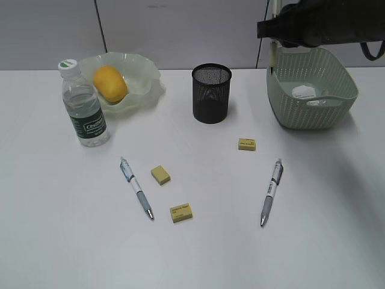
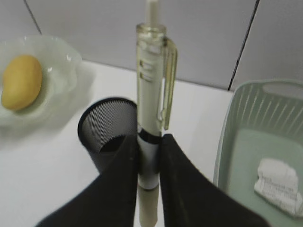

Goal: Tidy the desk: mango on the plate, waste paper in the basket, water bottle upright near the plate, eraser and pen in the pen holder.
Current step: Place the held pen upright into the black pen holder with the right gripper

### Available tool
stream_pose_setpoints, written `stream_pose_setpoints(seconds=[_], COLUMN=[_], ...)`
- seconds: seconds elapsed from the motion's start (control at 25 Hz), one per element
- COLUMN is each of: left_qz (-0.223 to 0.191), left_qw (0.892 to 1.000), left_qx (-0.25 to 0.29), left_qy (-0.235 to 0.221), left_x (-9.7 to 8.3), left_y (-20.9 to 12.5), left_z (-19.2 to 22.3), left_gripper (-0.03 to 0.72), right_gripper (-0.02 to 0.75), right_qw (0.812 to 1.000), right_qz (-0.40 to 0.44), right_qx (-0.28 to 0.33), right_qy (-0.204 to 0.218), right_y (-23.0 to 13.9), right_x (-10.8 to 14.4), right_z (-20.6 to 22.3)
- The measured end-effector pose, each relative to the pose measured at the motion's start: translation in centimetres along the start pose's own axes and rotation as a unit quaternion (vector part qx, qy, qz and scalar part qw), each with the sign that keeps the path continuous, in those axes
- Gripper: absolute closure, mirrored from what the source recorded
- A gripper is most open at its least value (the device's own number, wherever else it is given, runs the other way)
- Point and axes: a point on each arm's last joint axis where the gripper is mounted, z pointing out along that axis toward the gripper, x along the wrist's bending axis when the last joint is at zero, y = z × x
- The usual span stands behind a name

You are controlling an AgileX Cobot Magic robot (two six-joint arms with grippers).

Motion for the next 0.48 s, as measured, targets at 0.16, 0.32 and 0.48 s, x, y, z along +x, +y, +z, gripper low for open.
stream_pose_setpoints(seconds=[0.16, 0.32, 0.48], left_qz=[0.000, 0.000, 0.000], left_qw=[1.000, 1.000, 1.000], left_qx=[0.000, 0.000, 0.000], left_qy=[0.000, 0.000, 0.000], left_x=[0.0, 0.0, 0.0], left_y=[0.0, 0.0, 0.0], left_z=[0.0, 0.0, 0.0], left_gripper=[0.449, 0.449, 0.449], right_gripper=[0.626, 0.626, 0.626], right_qw=[0.997, 0.994, 0.990], right_qz=[-0.012, -0.044, -0.066], right_qx=[-0.068, -0.102, -0.123], right_qy=[-0.018, -0.015, 0.001], right_y=[0.0, -0.3, 0.5], right_x=[0.7, 1.5, 2.4], right_z=[1.6, 3.8, 5.7])
